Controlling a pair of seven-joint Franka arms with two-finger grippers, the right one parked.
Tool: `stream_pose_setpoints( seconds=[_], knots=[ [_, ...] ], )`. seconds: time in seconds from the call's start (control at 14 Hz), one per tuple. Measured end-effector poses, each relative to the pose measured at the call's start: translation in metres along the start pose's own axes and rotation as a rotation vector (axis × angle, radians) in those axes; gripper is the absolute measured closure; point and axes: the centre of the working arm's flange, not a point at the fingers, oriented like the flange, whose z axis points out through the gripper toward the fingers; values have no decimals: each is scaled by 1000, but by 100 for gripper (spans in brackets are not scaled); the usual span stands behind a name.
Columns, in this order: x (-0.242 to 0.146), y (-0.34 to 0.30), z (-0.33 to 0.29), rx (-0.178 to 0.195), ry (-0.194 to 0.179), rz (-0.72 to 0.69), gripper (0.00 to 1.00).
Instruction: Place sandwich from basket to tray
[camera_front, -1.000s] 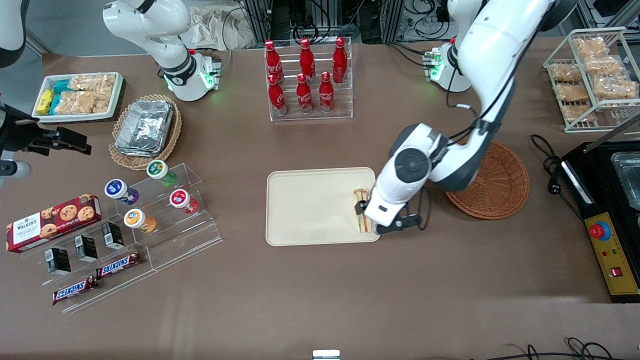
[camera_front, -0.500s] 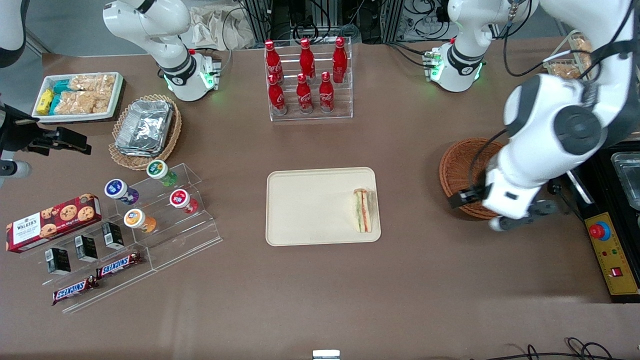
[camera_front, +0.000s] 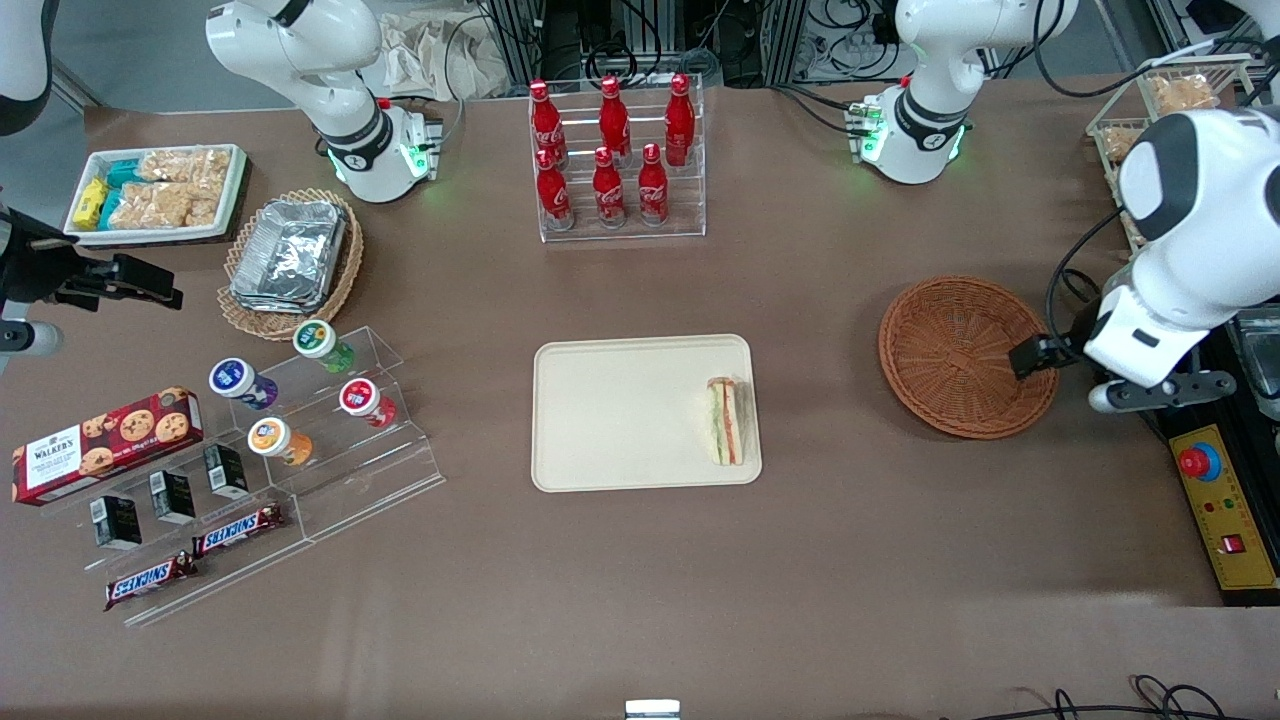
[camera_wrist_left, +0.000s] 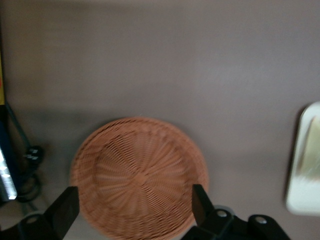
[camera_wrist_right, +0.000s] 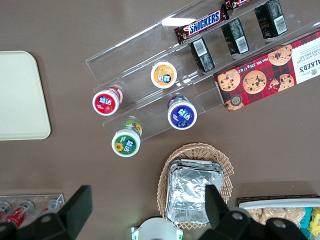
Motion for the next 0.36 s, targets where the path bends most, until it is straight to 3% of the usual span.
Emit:
stream_pose_setpoints(
  seconds=[0.36],
  knots=[
    [7, -11, -40, 2, -65, 45, 0]
  ],
)
